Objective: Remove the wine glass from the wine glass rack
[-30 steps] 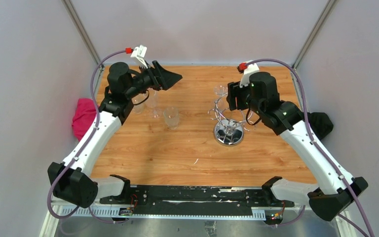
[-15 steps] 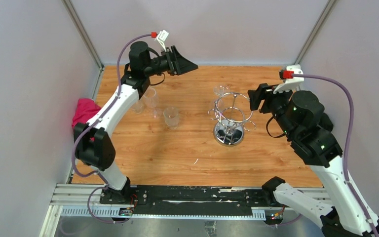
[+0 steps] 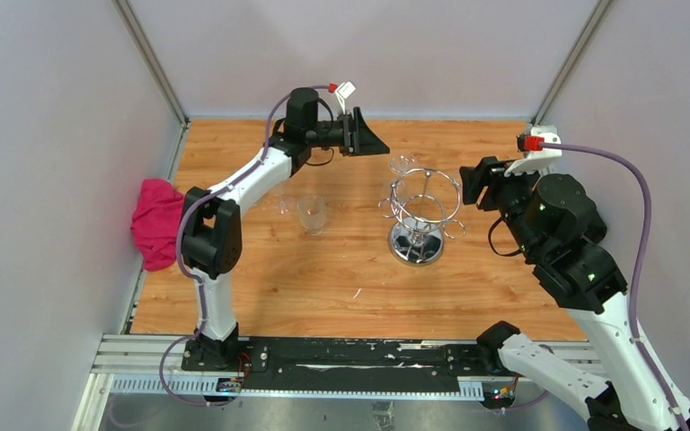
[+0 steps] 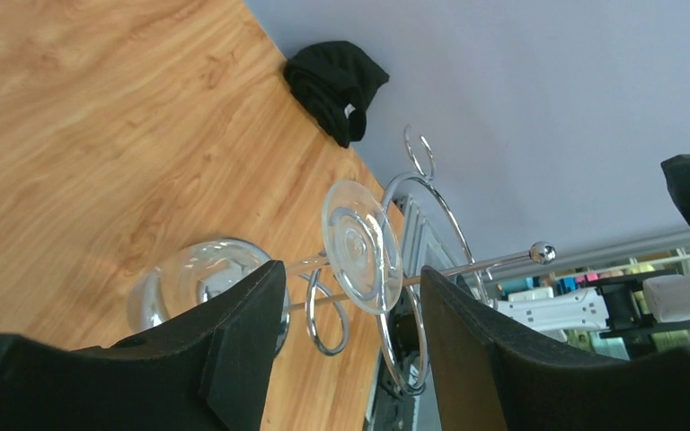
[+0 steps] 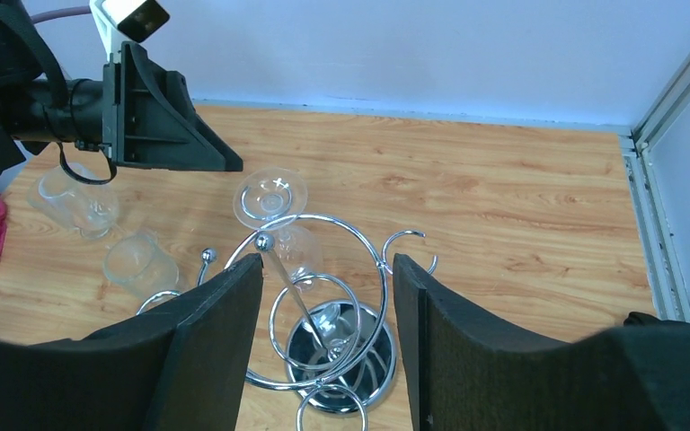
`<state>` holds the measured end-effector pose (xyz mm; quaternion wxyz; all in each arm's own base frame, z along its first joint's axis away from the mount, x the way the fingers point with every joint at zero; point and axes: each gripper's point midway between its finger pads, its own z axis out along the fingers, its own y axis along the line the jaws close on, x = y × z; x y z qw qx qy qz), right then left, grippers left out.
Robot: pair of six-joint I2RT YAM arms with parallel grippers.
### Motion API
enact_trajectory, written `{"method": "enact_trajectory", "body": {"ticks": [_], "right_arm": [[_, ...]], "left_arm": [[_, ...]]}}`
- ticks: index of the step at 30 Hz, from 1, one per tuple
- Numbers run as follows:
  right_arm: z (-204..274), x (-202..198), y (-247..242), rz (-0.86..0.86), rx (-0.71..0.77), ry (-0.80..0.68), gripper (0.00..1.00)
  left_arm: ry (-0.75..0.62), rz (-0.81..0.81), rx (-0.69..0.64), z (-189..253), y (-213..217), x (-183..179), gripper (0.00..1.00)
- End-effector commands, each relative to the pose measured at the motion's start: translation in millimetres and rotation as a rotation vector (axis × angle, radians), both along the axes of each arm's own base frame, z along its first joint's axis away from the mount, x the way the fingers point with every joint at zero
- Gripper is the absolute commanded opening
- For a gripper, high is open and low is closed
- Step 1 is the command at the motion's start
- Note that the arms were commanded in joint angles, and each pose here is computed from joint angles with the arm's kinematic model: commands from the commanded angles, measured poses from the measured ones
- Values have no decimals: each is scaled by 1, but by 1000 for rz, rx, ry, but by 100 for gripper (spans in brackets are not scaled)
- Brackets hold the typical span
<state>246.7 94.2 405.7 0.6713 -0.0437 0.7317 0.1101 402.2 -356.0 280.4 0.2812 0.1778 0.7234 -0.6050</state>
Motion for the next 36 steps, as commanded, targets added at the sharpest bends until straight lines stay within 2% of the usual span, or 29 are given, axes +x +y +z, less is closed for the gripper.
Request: {"method": "enact_trajectory", "body": {"ticks": [1,14,28,30,36], "right_arm": [[3,-2,-3,-17,18,-20,60],[3,-5,-6,-24,16,-28,59],[-1,-4,-9,-36,16,-29,53],[0,-5,-9,-39,19,-33,52],[1,-6,-14,-56,18,-42,52]], "left_arm": [[-36,-66,-21,10,-13,-9,62],[20,-119,5,-24,-41,-16,63],[18,-116,-6,-17,-49,-12,53],[20,-116,-7,-17,-50,-12,49],[29,-120,-7,-18,-50,-12,26]]}}
